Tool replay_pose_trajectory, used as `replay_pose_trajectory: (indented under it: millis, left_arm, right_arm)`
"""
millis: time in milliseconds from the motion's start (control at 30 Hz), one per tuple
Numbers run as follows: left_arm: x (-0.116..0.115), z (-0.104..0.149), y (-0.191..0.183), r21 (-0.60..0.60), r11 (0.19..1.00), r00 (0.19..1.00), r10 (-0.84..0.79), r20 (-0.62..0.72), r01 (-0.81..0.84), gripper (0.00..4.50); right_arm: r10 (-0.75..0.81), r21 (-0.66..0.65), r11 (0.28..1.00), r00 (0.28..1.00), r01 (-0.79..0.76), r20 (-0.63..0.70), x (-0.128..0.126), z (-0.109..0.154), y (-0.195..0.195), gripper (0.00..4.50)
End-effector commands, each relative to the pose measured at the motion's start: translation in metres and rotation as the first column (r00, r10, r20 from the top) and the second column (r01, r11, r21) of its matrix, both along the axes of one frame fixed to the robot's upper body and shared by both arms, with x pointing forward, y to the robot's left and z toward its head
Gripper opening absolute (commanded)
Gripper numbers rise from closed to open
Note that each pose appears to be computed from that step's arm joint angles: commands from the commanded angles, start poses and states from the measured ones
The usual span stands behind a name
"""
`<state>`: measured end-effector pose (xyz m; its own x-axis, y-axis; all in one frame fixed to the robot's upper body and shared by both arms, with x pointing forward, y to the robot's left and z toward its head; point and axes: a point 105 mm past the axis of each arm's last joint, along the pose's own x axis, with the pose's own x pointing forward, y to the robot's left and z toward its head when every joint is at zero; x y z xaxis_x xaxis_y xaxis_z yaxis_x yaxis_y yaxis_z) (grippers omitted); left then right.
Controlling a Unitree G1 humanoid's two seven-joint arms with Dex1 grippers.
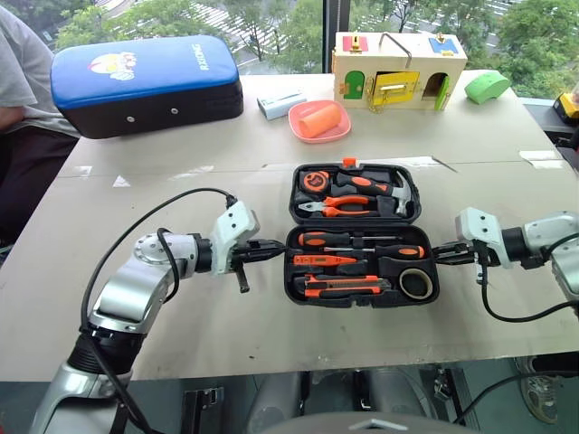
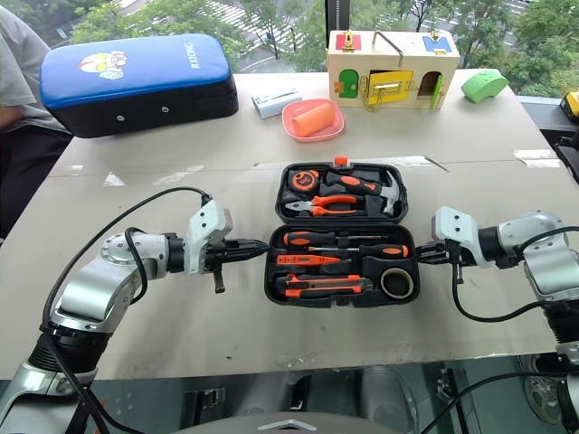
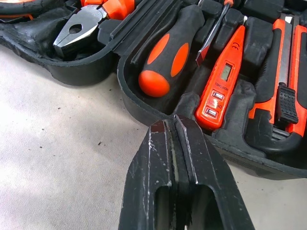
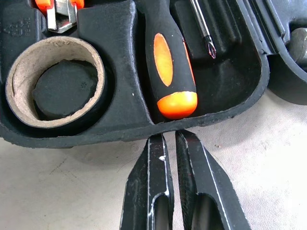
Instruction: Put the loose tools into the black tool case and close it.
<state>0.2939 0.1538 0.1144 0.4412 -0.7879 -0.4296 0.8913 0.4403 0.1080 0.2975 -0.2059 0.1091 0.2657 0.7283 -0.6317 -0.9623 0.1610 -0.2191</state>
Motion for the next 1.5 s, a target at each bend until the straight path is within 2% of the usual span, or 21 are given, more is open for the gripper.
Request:
replay_pose_trajectory:
  millis: [33,200,367,433,500,700,900,1100,1233,1367,1467,1500]
  left_arm:
    - [0.012,-0.009,0.014,0.042,0.995,0.996,0.095,-0.001,-0.095,0.08]
    - [0.004,-0.014,-0.002,0.032,0.999,0.999,0.022,-0.028,-0.022,0.08]
    - [0.013,-0.017,-0.002,0.049,0.997,0.998,0.056,-0.012,-0.055,0.08]
    - [0.01,-0.012,-0.007,0.006,1.0,0.999,0.028,-0.017,-0.028,0.08]
    - [0.003,-0.008,-0.014,-0.031,0.999,1.0,-0.015,-0.028,0.014,0.08]
    - [-0.025,-0.013,-0.031,-0.043,0.988,0.984,-0.149,-0.096,0.146,0.08]
    - [-0.063,-0.027,-0.021,0.038,0.961,0.946,-0.26,-0.195,0.272,0.08]
    - [-0.068,-0.036,-0.004,0.1,0.965,0.955,-0.217,-0.203,0.241,0.08]
    - [-0.066,-0.041,0.007,0.128,0.973,0.967,-0.164,-0.195,0.191,0.08]
    - [-0.061,-0.042,0.024,0.137,0.987,0.977,-0.053,-0.208,0.083,0.08]
    - [-0.061,-0.035,0.041,0.098,0.995,0.971,0.041,-0.237,-0.018,0.08]
    - [-0.06,-0.032,0.047,0.089,0.995,0.967,0.074,-0.244,-0.054,0.68]
  right_arm:
    - [0.044,0.028,0.999,0.998,-0.045,0.04,0.002,0.004,0.009,0.02]
    - [0.016,0.028,0.999,0.998,-0.018,0.064,0.009,0.001,0.006,0.02]
    - [0.012,0.024,1.0,0.997,-0.014,0.077,0.013,-0.002,0.006,0.02]
    - [0.013,0.026,1.0,0.997,-0.015,0.079,0.013,-0.002,0.006,0.02]
    - [0.017,0.032,0.999,0.997,-0.02,0.08,0.013,-0.002,0.007,0.02]
    - [0.122,0.054,0.991,0.991,-0.124,0.051,-0.004,-0.002,0.017,0.02]
    - [0.225,0.021,0.974,0.974,-0.224,-0.024,-0.034,-0.003,0.016,0.02]
    - [0.223,-0.031,0.974,0.973,-0.225,-0.059,-0.049,-0.012,0.006,0.02]
    - [0.185,-0.064,0.98,0.982,-0.188,-0.041,-0.049,-0.014,0.001,0.02]
    - [0.093,-0.107,0.99,0.995,-0.089,0.031,-0.037,-0.009,-0.011,0.02]
    - [0.0,-0.105,0.994,1.0,0.001,0.012,-0.036,0.0,-0.027,0.02]
    - [-0.026,-0.097,0.995,1.0,0.025,-0.013,-0.038,0.004,-0.032,0.52]
